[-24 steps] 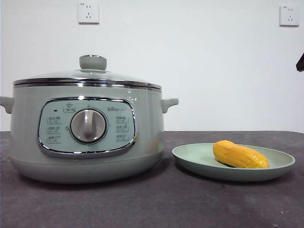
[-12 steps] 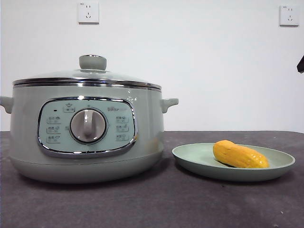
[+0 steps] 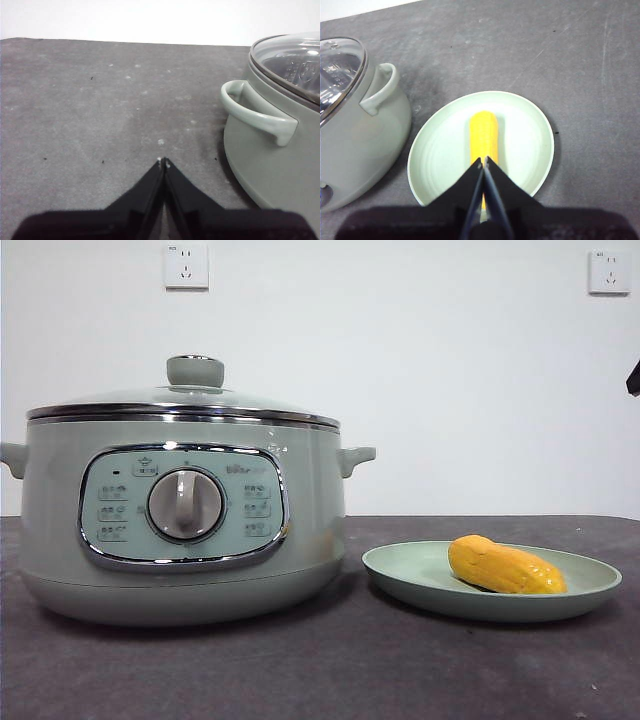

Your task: Take the corn out from the steamer,put the corn on the plate,close the lid

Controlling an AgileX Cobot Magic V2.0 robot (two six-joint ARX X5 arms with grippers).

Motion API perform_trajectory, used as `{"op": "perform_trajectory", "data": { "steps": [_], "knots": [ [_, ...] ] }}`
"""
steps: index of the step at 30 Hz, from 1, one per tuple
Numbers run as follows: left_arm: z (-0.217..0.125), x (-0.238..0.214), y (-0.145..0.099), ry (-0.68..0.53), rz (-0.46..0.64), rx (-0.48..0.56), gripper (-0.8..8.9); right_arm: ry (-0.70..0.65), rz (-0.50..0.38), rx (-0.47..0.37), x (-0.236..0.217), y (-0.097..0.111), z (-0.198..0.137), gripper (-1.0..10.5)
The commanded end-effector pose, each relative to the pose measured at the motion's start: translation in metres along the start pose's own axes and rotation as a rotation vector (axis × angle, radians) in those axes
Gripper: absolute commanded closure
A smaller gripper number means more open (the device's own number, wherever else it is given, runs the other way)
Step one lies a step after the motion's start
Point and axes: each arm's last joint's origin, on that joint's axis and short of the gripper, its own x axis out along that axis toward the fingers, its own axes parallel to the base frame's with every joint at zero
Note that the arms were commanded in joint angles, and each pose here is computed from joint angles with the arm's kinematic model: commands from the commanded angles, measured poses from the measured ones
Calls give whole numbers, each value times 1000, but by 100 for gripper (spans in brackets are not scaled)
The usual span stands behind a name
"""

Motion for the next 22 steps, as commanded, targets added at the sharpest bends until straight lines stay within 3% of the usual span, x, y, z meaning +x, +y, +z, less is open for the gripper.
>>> {"op": "perform_trajectory", "data": {
  "steps": [1,19,22],
  "knots": [
    [-4,2,1,7,7,-7,817,4,0,8,1,0,-2,945],
    [-4,2,1,7,7,-7,817,4,0,4,1,0,-2,945],
    [-4,2,1,7,7,-7,817,-23,-3,-89,-5,-2,-2,945]
  ]
}}
